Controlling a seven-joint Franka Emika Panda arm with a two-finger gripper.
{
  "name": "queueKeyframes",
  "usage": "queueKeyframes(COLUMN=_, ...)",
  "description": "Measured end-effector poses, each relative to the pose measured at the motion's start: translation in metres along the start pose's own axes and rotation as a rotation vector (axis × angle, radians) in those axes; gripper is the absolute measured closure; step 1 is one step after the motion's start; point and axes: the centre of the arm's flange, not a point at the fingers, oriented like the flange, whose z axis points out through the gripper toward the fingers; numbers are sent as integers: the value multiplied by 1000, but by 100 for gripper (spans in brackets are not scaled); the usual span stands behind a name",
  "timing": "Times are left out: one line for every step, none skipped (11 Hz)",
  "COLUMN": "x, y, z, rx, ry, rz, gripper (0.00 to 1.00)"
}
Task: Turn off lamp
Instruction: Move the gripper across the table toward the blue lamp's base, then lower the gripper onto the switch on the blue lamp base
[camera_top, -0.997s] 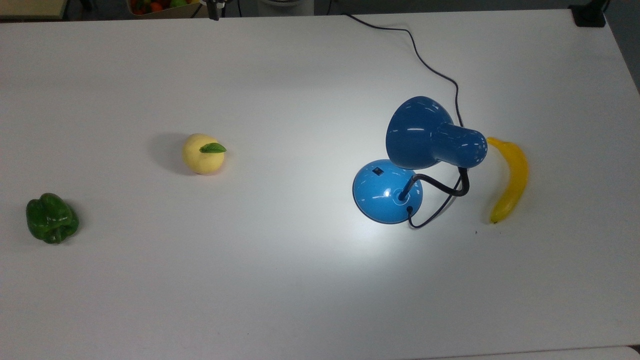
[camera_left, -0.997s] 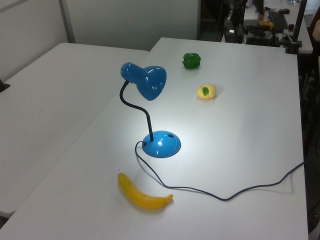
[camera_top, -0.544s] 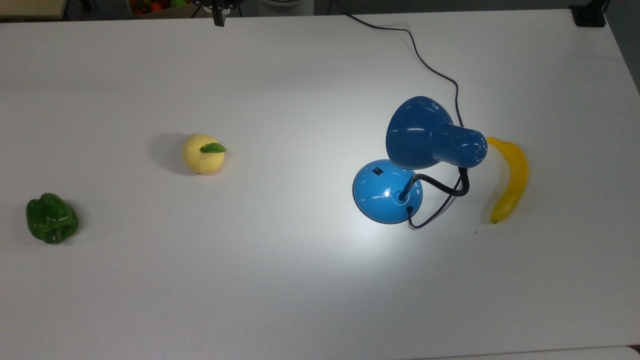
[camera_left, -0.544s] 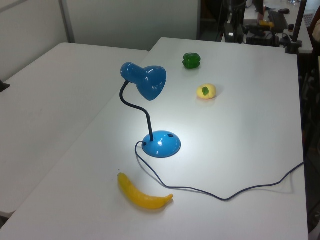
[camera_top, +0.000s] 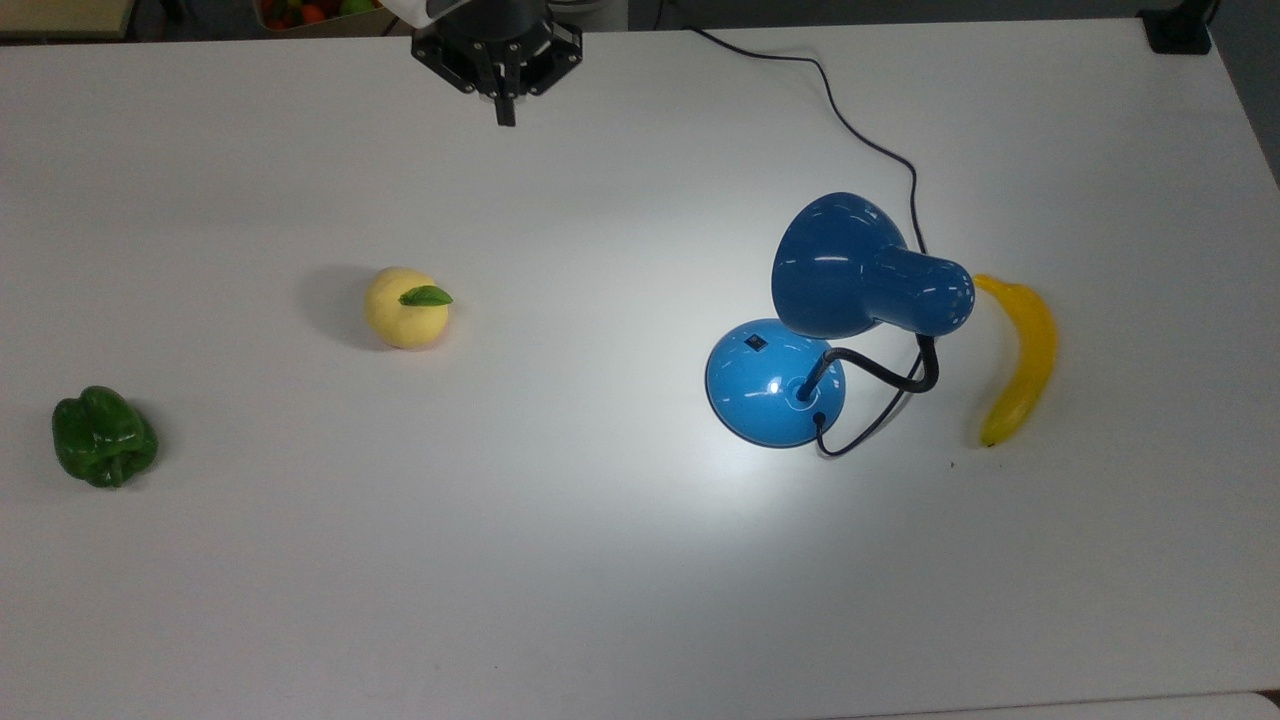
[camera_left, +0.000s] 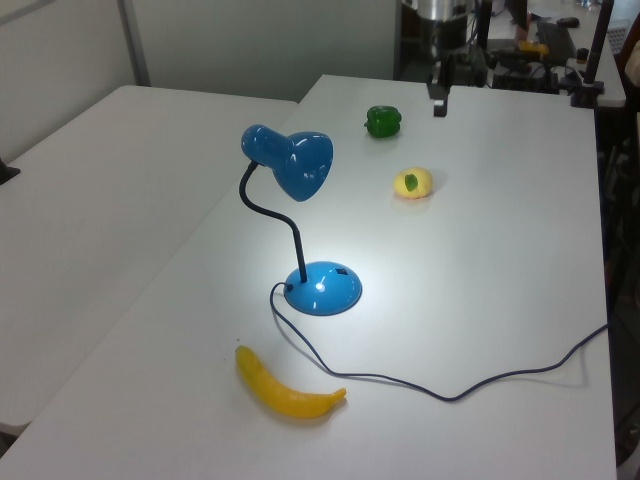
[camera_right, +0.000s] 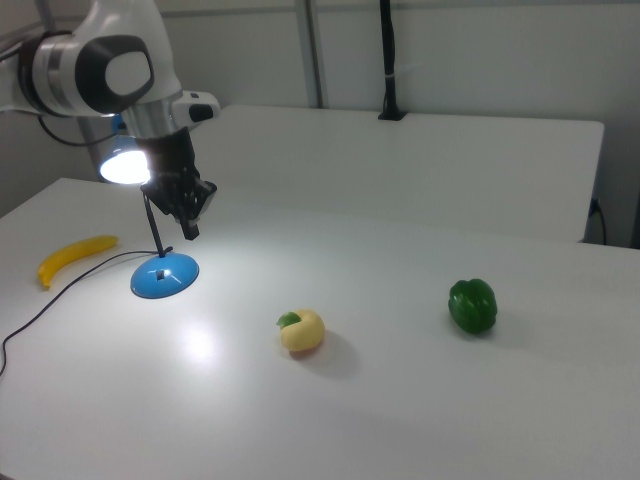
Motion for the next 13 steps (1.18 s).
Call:
queueKeyframes(x=7, y=-10, z=8, rx=0, ry=16, rz=-17, gripper=99)
queueKeyframes(x=12, y=-18, z=13, rx=1, ry=32, rz=-31, gripper=99)
queueKeyframes(x=16, y=-28, z=20, rx=2, ry=43, rz=-46, gripper=99)
queueKeyframes(x=19, y=-36, z=26, rx=3, ry=45, rz=-60, gripper=99)
queueKeyframes(x=20, y=-47, z=31, rx=5, ry=40, rz=-78, gripper=99)
queueKeyframes(x=21, y=-58, z=36, rx=7, ry=34, rz=-98, gripper=99)
queueKeyframes(x=22, y=-69, z=39, rx=10, ry=32, rz=-117, gripper=99)
queueKeyframes(x=24, y=-80, z=42, rx=14, ry=43, rz=-135, gripper=99)
queueKeyframes(x=26, y=-90, z=45, rx=19, ry=60, rz=-152, gripper=99)
queueKeyframes(x=29, y=-100, z=50, rx=23, ry=78, rz=-168, gripper=99)
queueKeyframes(x=31, y=-109, z=58, rx=27, ry=92, rz=-182, gripper=99)
queueKeyframes(x=35, y=-123, z=72, rx=32, ry=105, rz=-205, gripper=99)
queueKeyframes(x=38, y=-131, z=81, rx=35, ry=111, rz=-218, gripper=99)
